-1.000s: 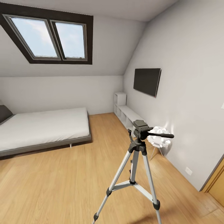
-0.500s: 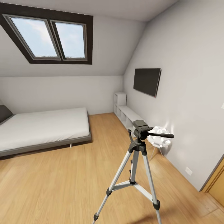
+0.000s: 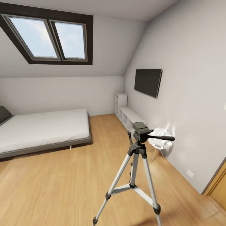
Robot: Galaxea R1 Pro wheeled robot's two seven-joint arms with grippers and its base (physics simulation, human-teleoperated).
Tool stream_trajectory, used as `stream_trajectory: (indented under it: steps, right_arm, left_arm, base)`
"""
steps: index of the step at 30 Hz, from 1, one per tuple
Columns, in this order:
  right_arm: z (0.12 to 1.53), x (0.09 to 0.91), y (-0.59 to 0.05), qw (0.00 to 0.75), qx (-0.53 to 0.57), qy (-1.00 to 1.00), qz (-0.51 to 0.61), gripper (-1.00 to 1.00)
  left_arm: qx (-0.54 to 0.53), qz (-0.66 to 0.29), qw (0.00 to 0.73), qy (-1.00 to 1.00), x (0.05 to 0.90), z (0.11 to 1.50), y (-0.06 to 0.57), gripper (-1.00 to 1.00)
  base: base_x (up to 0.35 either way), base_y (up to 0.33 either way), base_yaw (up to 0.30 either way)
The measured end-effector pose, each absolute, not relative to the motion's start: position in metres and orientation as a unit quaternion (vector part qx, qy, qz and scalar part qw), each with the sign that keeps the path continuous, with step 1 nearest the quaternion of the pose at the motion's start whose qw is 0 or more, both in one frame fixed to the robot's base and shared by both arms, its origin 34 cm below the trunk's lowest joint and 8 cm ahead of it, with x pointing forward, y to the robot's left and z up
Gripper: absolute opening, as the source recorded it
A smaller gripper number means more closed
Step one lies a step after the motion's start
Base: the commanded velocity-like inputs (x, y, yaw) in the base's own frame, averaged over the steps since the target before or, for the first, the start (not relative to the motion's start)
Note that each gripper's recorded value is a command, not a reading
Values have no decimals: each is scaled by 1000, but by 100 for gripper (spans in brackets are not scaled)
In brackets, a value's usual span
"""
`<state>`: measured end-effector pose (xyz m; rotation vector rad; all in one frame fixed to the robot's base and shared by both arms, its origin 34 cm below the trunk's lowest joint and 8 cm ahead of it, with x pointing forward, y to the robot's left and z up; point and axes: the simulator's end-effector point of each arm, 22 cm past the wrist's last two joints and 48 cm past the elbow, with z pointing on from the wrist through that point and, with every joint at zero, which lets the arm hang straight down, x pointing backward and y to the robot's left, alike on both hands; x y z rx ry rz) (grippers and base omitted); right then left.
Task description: Attach the digital camera to the camera tripod in the bedroom.
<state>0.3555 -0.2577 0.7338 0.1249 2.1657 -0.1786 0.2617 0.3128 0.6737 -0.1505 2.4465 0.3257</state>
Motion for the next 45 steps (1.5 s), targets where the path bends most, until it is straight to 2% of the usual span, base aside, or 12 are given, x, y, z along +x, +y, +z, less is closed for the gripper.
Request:
stream_trajectory:
  steps: [11,17,45]
  right_arm:
    - [734,356,-257,464,52,882,-73,100]
    - [734,356,-257,464,52,881,-73,100]
    - [734,356,-260,464,51,881,-75,100]
  left_arm:
    - [-57,119,328,935,262,673,306,-100]
    - [-59,119,328,935,262,673,304,-100]
    - [-60,119,328,935,262,673,304,-100]
  base:
    - [-64,-259,0]
    - [-93,-83,95]
    - [-2,-2,277]
